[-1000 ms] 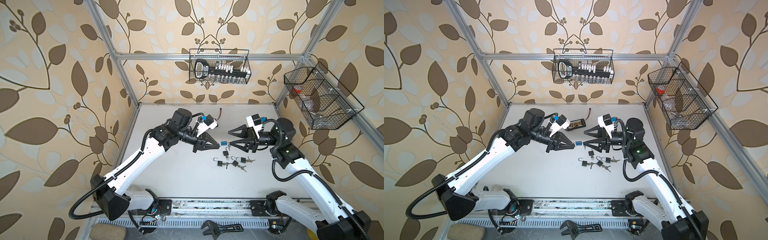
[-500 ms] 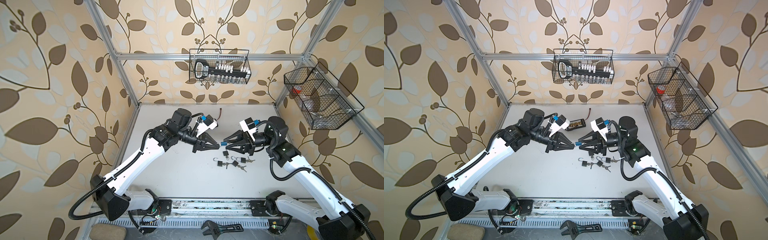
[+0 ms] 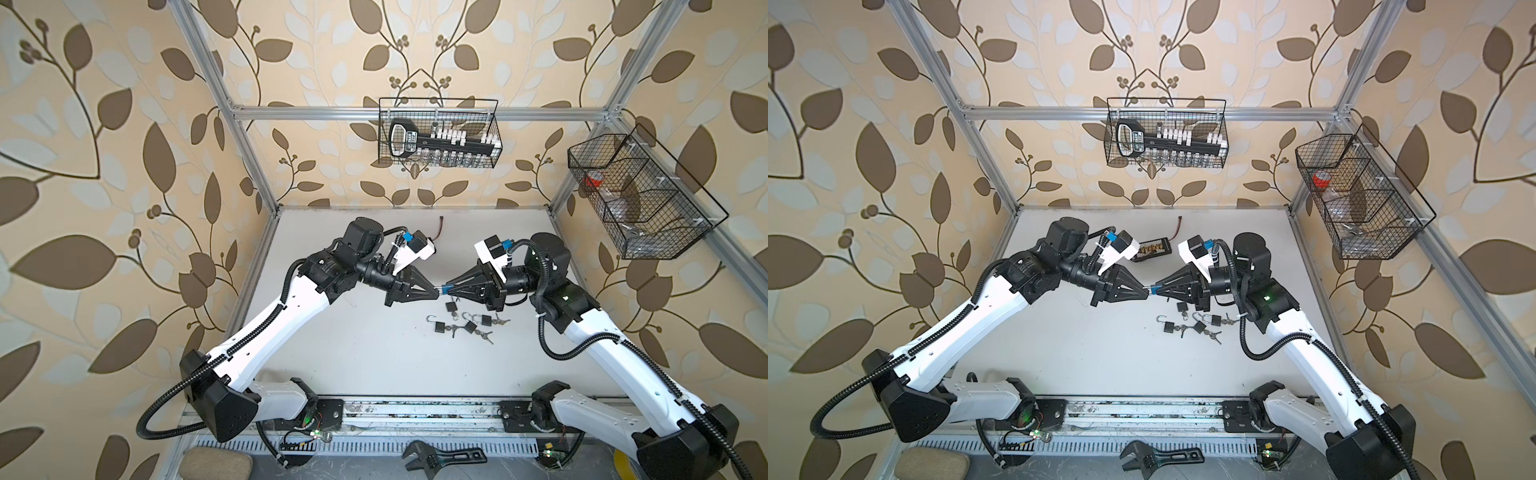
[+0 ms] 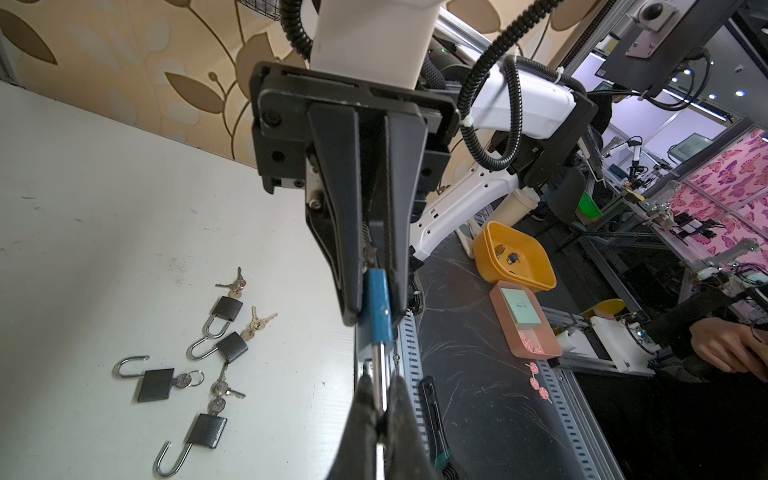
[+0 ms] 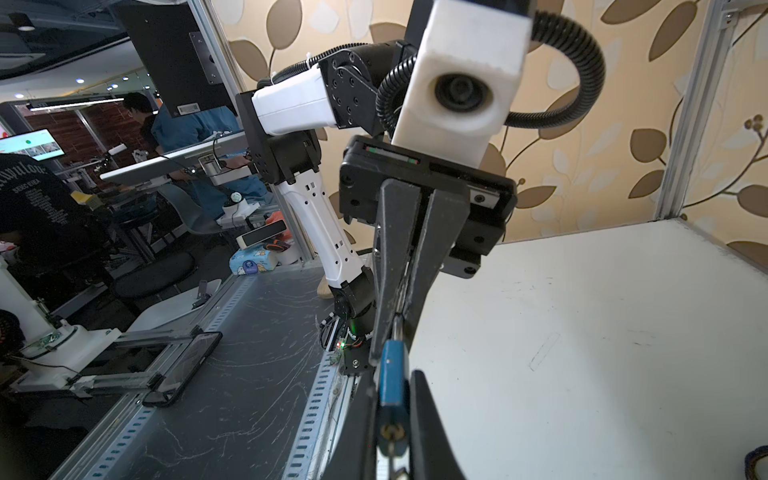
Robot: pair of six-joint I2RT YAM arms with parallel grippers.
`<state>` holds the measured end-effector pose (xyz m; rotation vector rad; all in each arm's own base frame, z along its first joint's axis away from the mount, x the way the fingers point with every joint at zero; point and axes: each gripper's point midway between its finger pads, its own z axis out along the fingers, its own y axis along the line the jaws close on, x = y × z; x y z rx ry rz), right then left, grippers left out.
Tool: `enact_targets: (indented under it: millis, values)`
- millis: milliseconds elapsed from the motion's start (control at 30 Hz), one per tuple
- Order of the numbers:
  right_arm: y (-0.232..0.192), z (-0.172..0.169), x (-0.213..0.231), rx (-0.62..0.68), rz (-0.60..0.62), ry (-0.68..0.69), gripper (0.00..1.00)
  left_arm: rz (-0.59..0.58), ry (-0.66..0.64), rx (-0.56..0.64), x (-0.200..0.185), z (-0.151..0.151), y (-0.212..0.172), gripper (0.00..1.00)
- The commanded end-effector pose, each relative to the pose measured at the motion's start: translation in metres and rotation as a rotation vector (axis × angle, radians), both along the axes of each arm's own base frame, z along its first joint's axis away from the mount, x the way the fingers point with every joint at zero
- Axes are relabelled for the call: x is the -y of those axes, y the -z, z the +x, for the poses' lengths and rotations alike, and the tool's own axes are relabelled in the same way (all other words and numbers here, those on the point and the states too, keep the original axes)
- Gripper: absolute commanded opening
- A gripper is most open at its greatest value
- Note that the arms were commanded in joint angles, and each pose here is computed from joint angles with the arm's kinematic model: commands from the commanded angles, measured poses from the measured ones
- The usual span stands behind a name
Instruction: Lock with the key
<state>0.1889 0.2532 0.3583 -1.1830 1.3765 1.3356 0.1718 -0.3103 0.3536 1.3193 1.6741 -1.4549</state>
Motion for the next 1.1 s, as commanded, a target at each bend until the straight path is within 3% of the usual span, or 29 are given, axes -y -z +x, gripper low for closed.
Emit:
enact_targets:
  millis: [0, 167, 533, 767, 1067]
  values:
    - [-0.008, -0.004, -0.002, 0.023, 0.005, -0.020, 0.00, -0.047, 0.004, 0.071, -0.006, -0.003, -0.016, 0.00]
    - [-0.010, 0.000, -0.001, -0.023, 0.009, 0.022, 0.00, -0.036, -0.042, 0.092, -0.008, 0.004, -0.015, 0.00]
    - [-0.005, 0.001, -0.004, -0.337, 0.016, 0.088, 0.00, -0.020, -0.090, 0.125, -0.011, 0.010, -0.013, 0.00]
    - [0.004, 0.006, -0.006, -0.334, 0.002, 0.110, 0.00, -0.027, -0.069, 0.109, -0.009, 0.008, -0.013, 0.00]
    - [0.006, 0.010, -0.027, -0.207, -0.021, 0.117, 0.00, -0.055, -0.017, 0.062, -0.005, 0.004, -0.014, 0.00]
